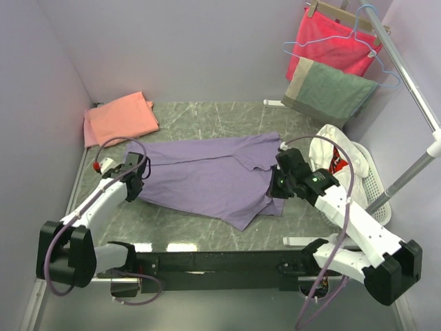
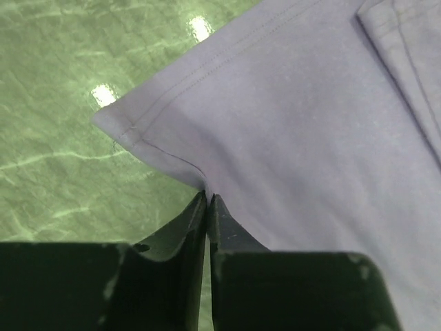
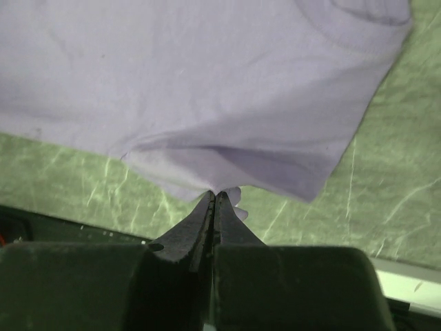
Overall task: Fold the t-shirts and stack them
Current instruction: Grap the side of the flattened tshirt closest away from the robot with both arms, then fold the other side of the tshirt into a rectangle
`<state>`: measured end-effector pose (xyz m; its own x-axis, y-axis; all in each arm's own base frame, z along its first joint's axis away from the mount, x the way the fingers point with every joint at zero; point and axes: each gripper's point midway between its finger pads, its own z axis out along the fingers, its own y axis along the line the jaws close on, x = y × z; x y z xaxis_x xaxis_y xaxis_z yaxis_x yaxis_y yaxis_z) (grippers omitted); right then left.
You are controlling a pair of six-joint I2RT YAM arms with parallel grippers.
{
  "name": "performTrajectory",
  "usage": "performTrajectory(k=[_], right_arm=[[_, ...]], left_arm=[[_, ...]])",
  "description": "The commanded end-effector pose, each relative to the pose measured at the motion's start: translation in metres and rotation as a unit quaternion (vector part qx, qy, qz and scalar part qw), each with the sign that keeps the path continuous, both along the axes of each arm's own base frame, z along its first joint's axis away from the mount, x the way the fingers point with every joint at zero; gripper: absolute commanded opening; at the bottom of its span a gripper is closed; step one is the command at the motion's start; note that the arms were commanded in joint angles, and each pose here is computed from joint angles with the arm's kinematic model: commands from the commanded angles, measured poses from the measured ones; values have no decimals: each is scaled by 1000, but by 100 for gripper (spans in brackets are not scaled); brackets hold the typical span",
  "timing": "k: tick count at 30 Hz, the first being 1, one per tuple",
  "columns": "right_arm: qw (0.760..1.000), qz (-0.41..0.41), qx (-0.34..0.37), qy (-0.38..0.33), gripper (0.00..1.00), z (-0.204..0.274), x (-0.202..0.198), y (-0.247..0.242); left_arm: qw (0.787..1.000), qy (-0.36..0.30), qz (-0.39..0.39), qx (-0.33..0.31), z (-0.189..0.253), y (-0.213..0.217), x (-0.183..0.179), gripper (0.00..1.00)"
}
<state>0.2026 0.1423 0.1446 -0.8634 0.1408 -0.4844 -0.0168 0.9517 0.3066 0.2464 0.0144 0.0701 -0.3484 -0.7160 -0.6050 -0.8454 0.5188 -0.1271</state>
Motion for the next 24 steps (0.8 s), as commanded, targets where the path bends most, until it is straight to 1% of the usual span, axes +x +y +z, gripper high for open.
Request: performTrajectory(k=[1,6,11,12,13,15,19,24], right_arm=[[999,-2,1,-48,0,18,36,6],[998,-10,-22,-52,0,16,59,3],[997,-27,-55,-55,0,14,84,-8],[997,-28,-55,-55,0,14,87,-8],[996,-28,-60,-53,0,12,89,-10],[996,-34,-69,-48,0,7,98,-12],[995,-40,-73,-49,0,4,115,-15],[995,-52,-75,-48,0,3,141,-17]], left_arm=[[999,22,-11,44,5,10,7,13],[998,16,-27,54,7,9,27,17],[996,24,-49,70,5,8,46,19],[996,17,-49,71,11,7,54,19],[995,26,-56,76,8,6,57,20],[995,22,-63,78,12,4,68,20],[993,34,-74,88,5,3,83,20],[991,44,-83,99,-1,2,102,18]])
